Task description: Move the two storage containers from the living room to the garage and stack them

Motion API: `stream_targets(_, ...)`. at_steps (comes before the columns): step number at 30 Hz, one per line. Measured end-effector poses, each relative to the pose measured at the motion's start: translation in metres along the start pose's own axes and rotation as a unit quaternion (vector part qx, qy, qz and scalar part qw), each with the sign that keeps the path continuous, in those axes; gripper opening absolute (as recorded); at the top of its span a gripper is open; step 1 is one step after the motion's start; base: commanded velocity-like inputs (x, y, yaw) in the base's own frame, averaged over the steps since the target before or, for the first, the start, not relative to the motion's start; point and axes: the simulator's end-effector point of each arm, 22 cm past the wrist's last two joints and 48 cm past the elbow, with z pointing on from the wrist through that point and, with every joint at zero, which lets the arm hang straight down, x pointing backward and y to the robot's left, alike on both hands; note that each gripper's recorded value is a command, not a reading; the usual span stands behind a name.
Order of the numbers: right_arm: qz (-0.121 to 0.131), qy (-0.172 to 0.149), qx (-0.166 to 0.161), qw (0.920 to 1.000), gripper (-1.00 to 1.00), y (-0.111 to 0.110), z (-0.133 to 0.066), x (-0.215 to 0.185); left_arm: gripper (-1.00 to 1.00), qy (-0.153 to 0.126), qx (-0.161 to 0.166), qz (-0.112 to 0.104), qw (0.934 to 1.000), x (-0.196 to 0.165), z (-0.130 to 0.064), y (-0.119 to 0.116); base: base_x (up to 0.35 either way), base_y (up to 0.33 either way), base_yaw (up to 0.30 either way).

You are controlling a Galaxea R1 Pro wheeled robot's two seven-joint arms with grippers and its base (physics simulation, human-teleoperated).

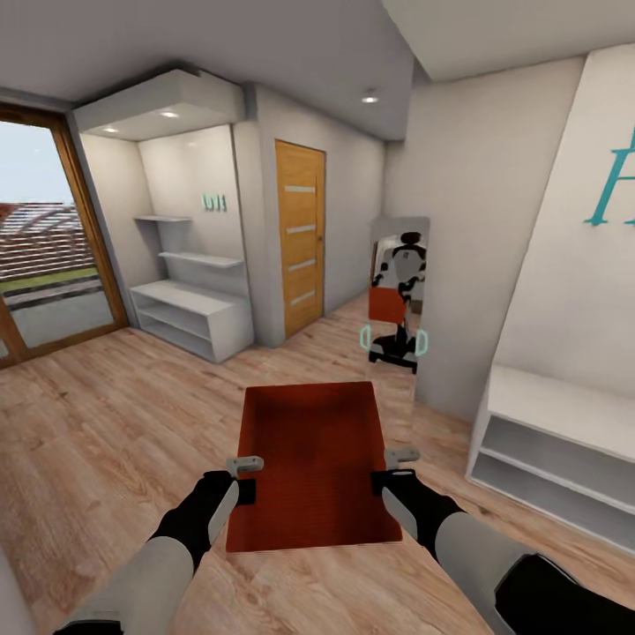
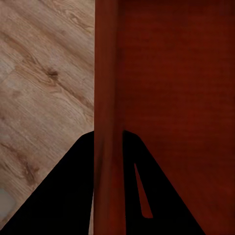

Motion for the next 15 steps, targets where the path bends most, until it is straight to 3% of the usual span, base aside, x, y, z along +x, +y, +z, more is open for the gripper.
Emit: stream_targets(15,0.0,0.0,0.0,1.0,-1.0,-0.0003,0.0,-0.0002,-1.0,0.0,0.0,0.0,1.0,-0.0002,-0.0001,-0.0003,0.323,0.0,0.001)
